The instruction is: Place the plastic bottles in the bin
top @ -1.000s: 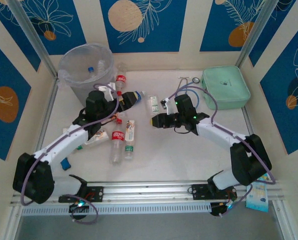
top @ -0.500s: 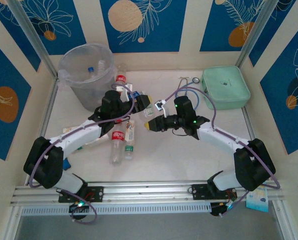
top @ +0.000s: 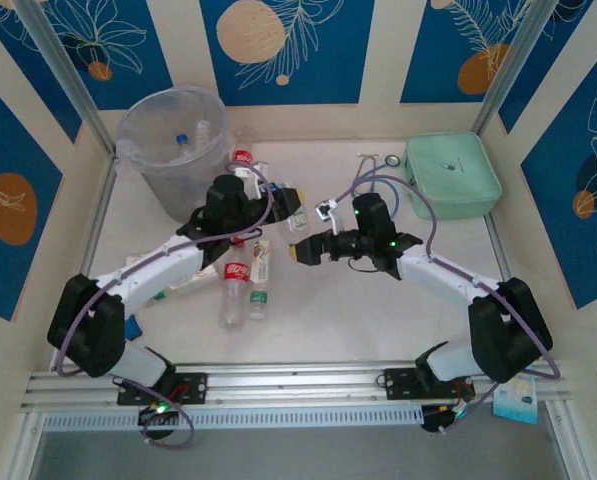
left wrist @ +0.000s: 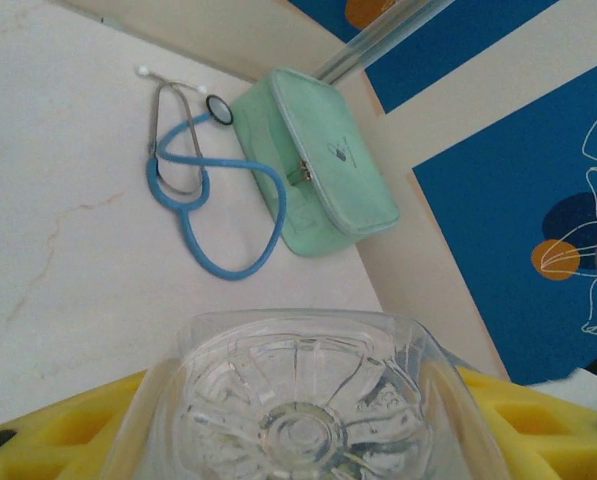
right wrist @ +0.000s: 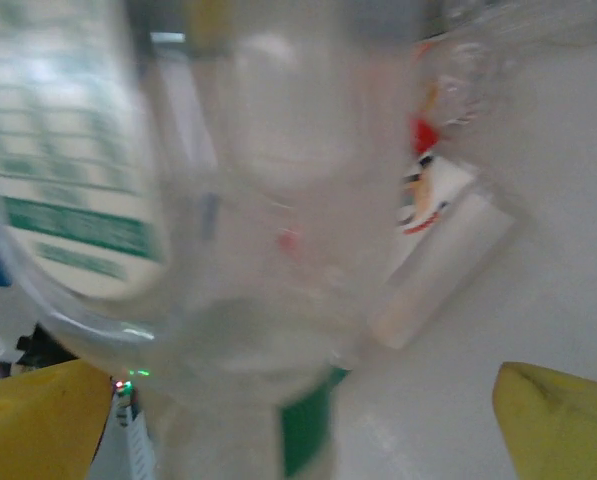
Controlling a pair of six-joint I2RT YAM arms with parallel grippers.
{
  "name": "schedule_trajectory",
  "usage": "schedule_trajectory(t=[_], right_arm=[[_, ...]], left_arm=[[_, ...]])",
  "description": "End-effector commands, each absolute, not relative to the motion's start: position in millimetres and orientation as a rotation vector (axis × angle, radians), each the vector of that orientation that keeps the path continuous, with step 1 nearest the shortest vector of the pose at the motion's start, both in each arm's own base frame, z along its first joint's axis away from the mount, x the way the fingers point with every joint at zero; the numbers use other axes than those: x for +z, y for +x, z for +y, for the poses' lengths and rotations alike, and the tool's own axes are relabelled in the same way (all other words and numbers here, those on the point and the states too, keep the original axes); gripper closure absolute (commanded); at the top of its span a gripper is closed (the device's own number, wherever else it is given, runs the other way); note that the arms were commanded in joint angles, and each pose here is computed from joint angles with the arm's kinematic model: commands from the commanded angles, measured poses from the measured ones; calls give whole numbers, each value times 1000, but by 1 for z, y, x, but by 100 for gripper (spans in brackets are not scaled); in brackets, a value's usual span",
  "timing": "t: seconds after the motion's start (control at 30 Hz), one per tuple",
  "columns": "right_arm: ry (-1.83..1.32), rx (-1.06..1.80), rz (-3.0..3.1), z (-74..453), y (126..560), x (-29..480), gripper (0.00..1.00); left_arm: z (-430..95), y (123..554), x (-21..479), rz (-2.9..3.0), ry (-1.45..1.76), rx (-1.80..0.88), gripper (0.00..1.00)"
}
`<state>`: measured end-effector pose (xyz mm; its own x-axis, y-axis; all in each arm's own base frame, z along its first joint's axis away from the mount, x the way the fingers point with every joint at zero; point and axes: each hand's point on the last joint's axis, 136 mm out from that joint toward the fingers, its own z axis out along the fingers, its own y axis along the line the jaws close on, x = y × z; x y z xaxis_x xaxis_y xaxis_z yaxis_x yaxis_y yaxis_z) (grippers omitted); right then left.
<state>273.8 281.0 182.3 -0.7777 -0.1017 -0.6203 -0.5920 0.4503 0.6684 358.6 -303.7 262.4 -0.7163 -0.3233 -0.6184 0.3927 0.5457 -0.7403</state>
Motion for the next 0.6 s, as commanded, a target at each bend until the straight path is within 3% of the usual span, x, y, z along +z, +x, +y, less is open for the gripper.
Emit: schedule_trajectory(t=[0.0, 0.13, 0.23, 0.4, 0.57], right_arm=[[-505, 1217, 2216, 256, 282, 189, 1], [-429, 1131, 2263, 233, 290, 186, 1], [-366, 1074, 2311, 221, 290, 177, 1], [-304, 1049, 2347, 211, 285, 168, 1], [-281, 1024, 2367, 208, 283, 167, 1]], left_arm=[[-292, 369, 310, 1945, 118, -1109, 68], [-263, 388, 369, 1845, 151, -980, 82], [-221, 406, 421, 1747, 123, -826, 100], [-136, 443, 494, 1559, -16, -638, 100], [-71, 492, 512, 1508, -114, -404, 100]])
